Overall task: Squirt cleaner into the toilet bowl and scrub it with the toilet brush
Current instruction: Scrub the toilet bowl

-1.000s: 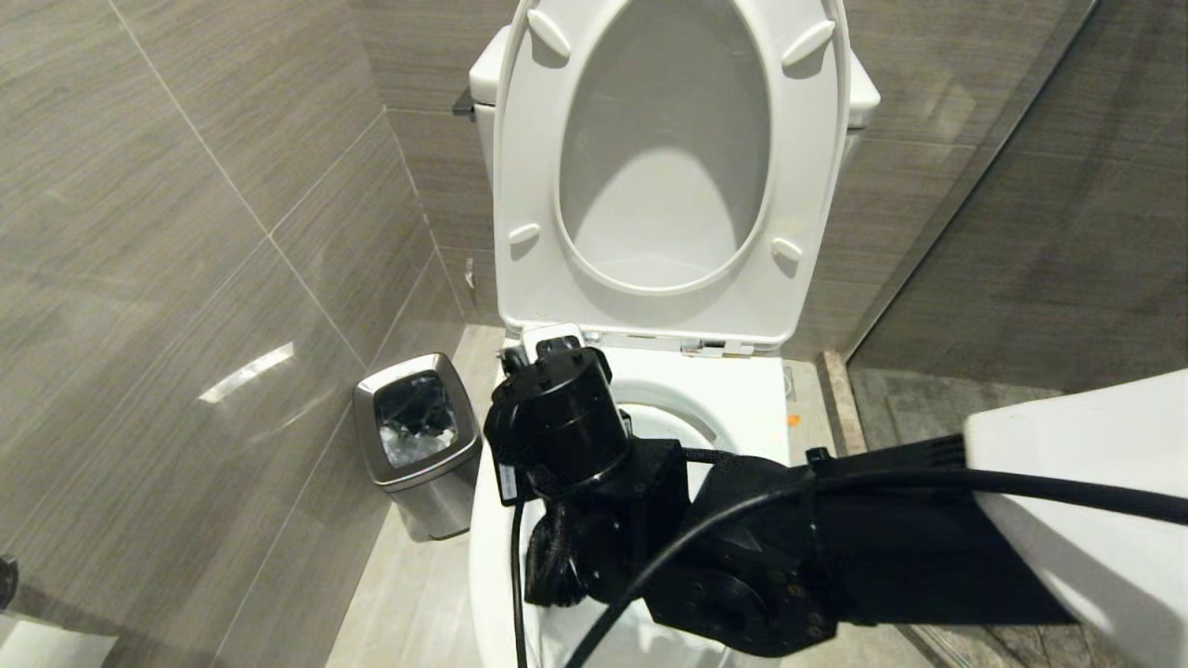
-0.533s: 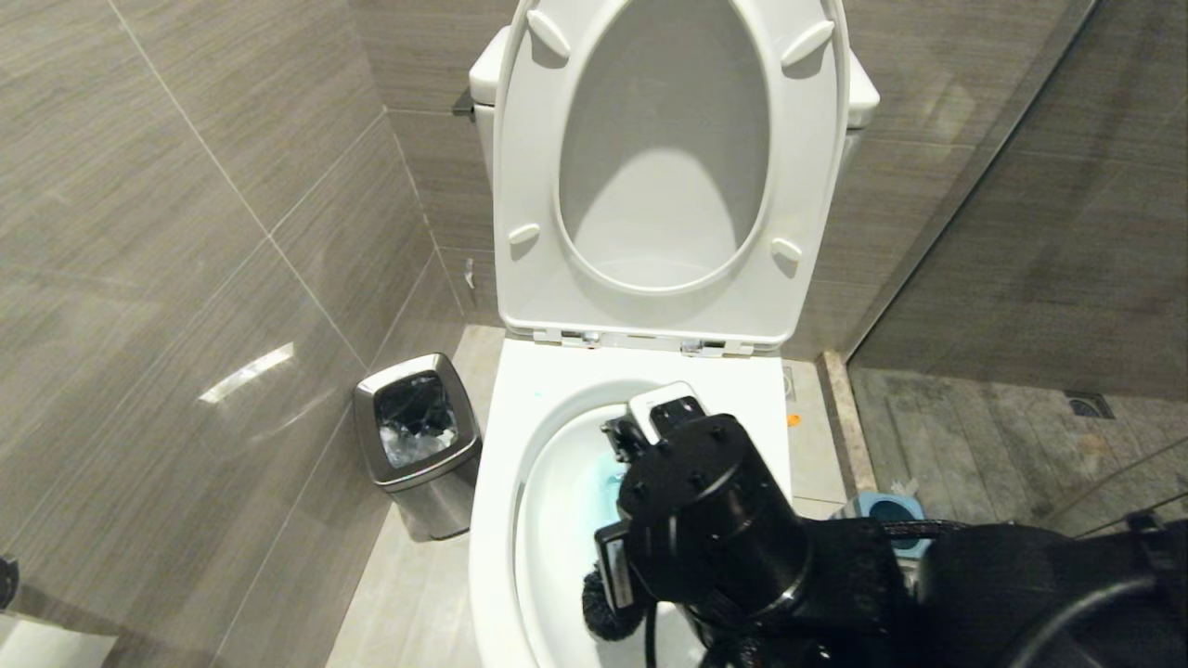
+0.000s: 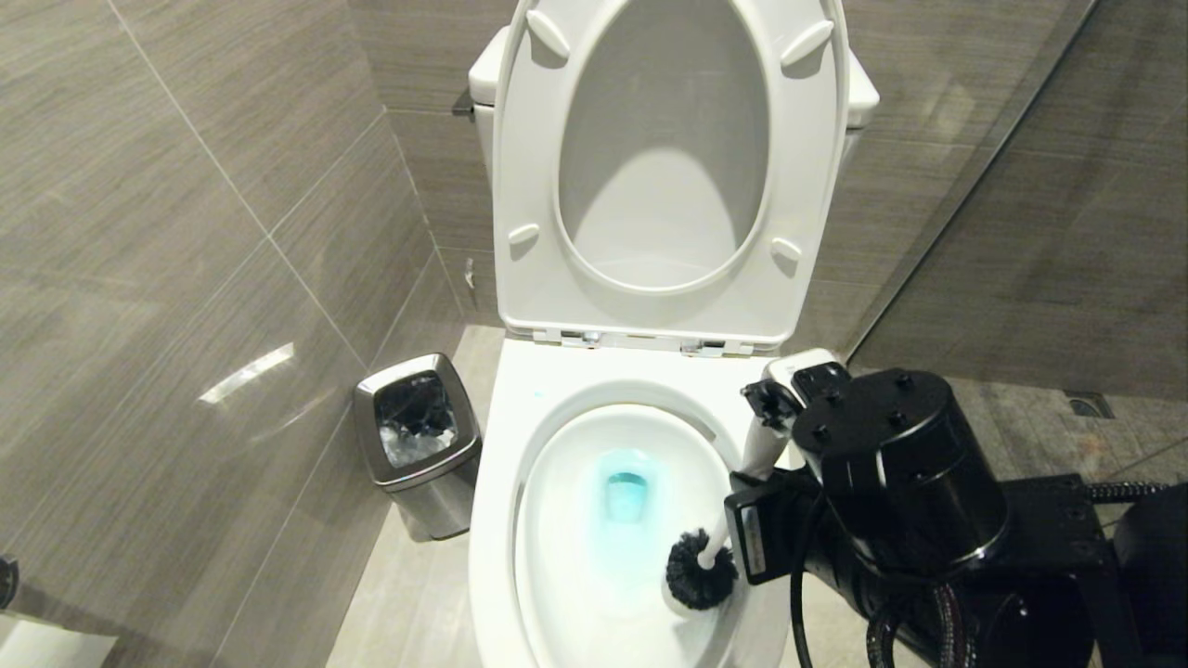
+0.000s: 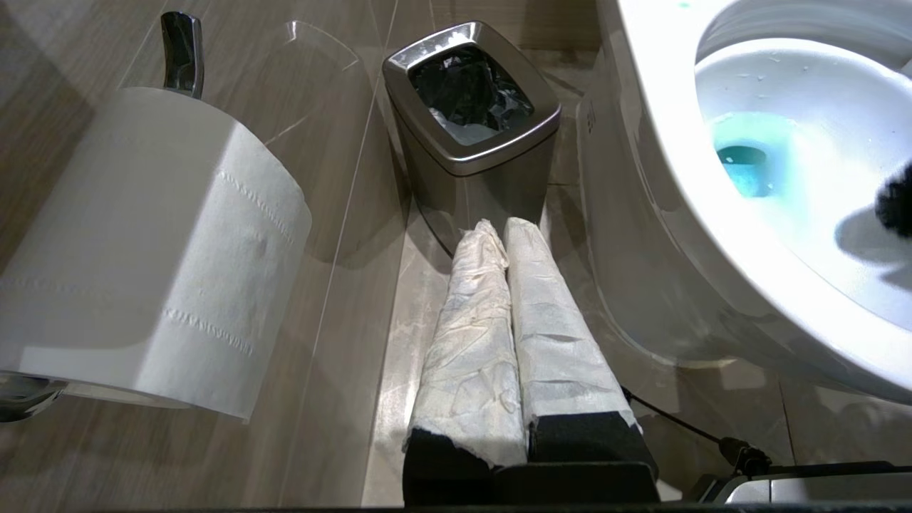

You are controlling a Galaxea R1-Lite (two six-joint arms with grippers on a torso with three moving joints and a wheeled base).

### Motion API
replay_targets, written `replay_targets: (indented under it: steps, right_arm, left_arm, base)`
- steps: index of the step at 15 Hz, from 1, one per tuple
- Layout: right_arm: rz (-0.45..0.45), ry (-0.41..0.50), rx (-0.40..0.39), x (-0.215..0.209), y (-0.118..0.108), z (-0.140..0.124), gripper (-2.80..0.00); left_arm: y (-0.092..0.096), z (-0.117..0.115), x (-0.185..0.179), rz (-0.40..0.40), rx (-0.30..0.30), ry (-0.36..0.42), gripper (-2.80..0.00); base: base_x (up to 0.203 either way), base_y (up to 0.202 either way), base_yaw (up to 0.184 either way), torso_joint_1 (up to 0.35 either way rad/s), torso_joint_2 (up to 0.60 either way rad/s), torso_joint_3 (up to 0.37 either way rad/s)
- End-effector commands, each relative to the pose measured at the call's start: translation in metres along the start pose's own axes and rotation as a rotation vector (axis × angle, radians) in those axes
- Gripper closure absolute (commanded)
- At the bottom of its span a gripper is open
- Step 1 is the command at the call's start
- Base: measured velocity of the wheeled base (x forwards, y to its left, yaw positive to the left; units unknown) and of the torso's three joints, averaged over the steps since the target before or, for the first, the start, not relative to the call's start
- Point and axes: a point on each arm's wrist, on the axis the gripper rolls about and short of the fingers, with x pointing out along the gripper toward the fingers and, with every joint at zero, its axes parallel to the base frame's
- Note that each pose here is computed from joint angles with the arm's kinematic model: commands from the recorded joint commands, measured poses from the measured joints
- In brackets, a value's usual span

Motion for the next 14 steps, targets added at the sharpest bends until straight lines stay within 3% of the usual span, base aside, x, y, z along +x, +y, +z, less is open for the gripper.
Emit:
replay_targets:
  steps: [1, 7, 14]
  right_arm:
    - [-0.044, -0.022, 0.028, 0.014, -0.008, 0.007, 0.0]
    - [-0.045, -0.113, 0.042, 0.051, 0.012, 0.011, 0.0]
    - [-0.039, -0.266, 0.08, 0.095, 0.04, 0.051, 0.0]
  left_arm:
    - [0.0, 0.0, 0.0, 0.001, 0.0, -0.001, 0.0]
    - [0.0, 0.0, 0.0, 0.003, -0.003, -0.006, 0.0]
    - [0.0, 0.0, 0.0, 0.006, -0.009, -0.007, 0.0]
  base:
    - [0.0, 0.0, 0.0, 0.0, 0.0, 0.0]
    - [0.0, 0.0, 0.0, 0.0, 0.0, 0.0]
    - [0.0, 0.0, 0.0, 0.0, 0.0, 0.0]
